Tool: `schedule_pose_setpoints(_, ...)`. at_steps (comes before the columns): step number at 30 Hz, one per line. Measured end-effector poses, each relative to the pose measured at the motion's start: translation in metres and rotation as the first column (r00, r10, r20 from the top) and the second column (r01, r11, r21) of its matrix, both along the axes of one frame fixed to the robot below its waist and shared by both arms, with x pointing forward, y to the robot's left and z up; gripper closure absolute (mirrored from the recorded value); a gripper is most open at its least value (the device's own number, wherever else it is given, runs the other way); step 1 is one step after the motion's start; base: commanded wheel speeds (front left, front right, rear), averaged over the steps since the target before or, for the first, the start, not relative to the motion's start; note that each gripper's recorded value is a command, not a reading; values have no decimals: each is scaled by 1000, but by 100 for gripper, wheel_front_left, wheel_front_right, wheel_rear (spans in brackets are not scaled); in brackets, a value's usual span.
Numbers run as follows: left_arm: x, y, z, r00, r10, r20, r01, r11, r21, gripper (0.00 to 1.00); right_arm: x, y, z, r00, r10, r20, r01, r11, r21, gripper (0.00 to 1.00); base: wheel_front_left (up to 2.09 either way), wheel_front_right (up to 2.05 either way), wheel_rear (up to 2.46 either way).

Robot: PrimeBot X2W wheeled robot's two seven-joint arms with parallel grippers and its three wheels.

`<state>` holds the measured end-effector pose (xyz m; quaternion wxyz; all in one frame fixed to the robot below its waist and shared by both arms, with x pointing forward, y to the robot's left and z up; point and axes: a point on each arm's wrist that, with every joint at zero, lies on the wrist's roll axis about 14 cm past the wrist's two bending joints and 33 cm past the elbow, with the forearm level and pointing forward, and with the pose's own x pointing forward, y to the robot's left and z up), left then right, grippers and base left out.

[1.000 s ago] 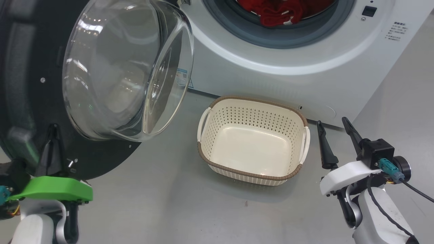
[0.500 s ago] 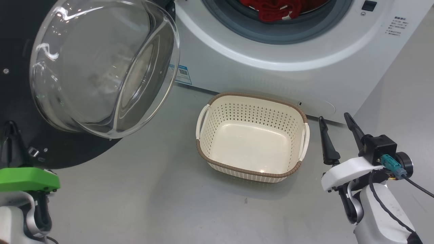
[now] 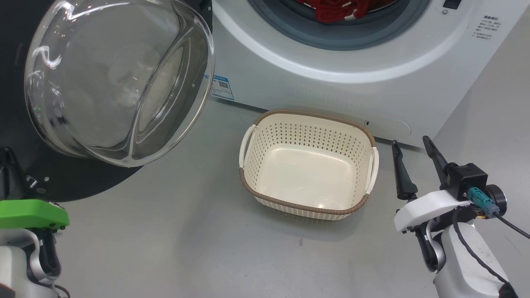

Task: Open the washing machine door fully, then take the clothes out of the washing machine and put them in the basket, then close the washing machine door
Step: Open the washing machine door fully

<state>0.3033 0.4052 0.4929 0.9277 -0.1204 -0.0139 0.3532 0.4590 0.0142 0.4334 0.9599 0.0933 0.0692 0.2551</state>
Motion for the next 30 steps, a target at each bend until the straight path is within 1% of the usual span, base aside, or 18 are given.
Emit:
schedule_pose_setpoints(12, 4, -18, 5, 998, -56, 11, 55, 998, 44, 100, -1, 0, 10, 1000, 4, 23, -4, 1000, -2, 0, 0, 0, 0)
schedule_pose_setpoints(18, 1, -40, 6, 994, -110, 17, 109, 992, 66, 100, -3, -4, 18, 999, -5, 38, 5, 1000, 4, 0, 0, 0, 0)
schedule_pose_setpoints(19, 2, -46, 7, 992, -123, 22, 122, 990, 65, 95, -3, -4, 19, 999, -7, 40, 7, 1000, 4, 0, 0, 0, 0)
schedule_pose_setpoints(21, 4, -57, 7, 988, -148, 36, 146, 988, 57, 67, -5, -5, 21, 999, -6, 44, 6, 1000, 5, 0, 0, 0, 0)
schedule_pose_setpoints(22, 5, -61, 8, 986, -159, 39, 157, 986, 59, 57, -5, -6, 22, 999, -7, 44, 7, 1000, 7, 0, 0, 0, 0)
schedule_pose_setpoints(24, 6, -68, 10, 982, -184, 45, 181, 981, 64, 18, -6, -8, 23, 999, -12, 44, 12, 1000, 10, 0, 0, 0, 0)
schedule_pose_setpoints(25, 6, -72, 10, 979, -196, 48, 193, 979, 62, 5, -8, -9, 23, 999, -14, 43, 13, 1000, 10, 0, 0, 0, 0)
schedule_pose_setpoints(26, 7, -77, 9, 977, -209, 49, 205, 977, 60, 0, -9, -10, 23, 999, -16, 42, 15, 1000, 12, 0, 0, 0, 0)
schedule_pose_setpoints(30, 12, -97, 10, 962, -268, 59, 264, 962, 63, 0, -12, -12, 26, 999, -18, 46, 17, 1000, 15, 0, 0, 0, 0)
